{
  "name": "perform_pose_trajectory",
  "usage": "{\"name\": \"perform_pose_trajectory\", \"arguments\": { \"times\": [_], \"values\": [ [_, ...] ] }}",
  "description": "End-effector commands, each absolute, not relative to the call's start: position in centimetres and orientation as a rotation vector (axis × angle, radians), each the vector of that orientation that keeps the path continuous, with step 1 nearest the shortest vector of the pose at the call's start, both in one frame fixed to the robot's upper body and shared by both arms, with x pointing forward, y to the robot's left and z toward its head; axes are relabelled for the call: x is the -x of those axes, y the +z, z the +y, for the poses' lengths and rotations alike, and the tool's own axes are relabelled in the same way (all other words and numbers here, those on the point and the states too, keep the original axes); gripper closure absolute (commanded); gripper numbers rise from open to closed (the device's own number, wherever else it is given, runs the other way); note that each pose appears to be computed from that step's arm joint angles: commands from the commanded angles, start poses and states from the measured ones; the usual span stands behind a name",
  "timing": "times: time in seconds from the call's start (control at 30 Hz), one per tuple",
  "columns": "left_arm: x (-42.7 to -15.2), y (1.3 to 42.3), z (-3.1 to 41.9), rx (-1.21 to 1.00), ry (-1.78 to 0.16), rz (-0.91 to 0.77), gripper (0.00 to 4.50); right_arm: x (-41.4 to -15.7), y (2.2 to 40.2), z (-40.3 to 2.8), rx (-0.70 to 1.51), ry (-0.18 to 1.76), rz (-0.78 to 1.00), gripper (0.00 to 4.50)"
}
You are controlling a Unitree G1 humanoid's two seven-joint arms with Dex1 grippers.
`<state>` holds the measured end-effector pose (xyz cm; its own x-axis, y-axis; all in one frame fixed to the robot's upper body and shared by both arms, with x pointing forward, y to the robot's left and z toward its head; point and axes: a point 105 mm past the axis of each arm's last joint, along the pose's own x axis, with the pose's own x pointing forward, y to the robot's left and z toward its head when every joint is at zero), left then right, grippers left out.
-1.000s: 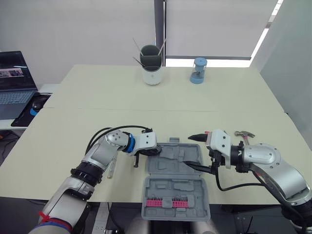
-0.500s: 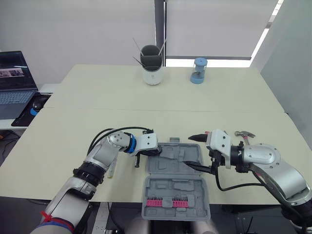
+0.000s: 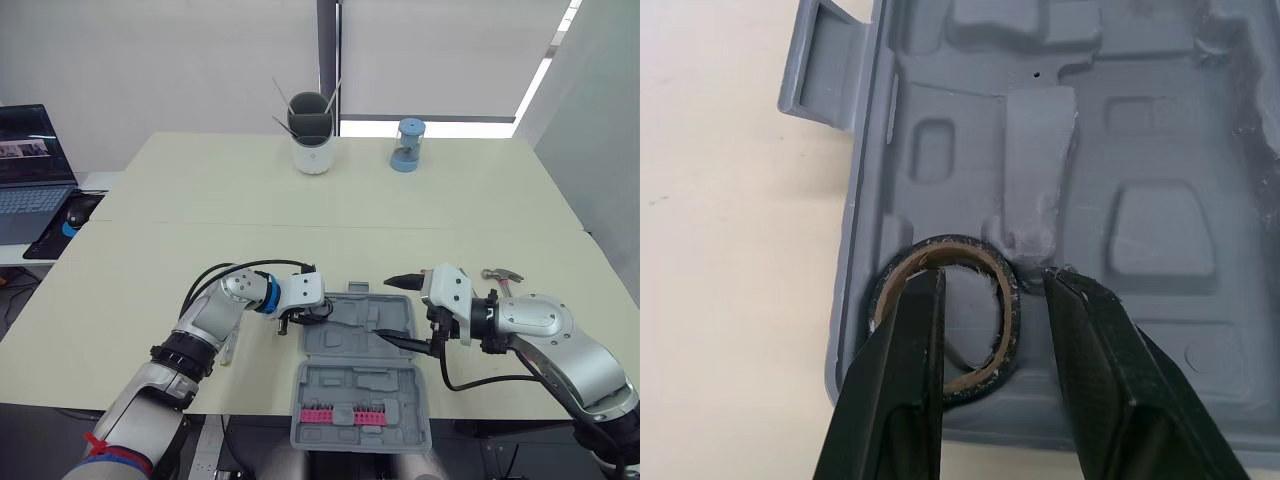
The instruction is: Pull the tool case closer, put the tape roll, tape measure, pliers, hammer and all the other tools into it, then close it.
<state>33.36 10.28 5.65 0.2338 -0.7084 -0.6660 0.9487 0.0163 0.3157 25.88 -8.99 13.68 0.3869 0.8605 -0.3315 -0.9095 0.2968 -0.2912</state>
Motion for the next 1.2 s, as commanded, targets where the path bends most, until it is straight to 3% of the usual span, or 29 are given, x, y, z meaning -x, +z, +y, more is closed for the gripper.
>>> {"name": "perform_pose_trajectory", "arguments": {
  "times": [0.03,0.4,1.2],
  "values": [
    [-33.8,7.7,9.5,-0.815,-1.333,0.28,2.9,-25.9,15.1,-8.7,0.487,1.179,0.058,0.0],
    [-33.1,9.6,9.9,-0.607,-1.283,0.189,2.9,-26.3,14.9,-9.0,0.482,1.166,0.054,0.0],
    [-33.5,3.5,10.4,-0.553,-1.194,0.308,2.9,-26.4,14.6,-9.3,0.501,1.17,0.057,0.0]
  ]
}}
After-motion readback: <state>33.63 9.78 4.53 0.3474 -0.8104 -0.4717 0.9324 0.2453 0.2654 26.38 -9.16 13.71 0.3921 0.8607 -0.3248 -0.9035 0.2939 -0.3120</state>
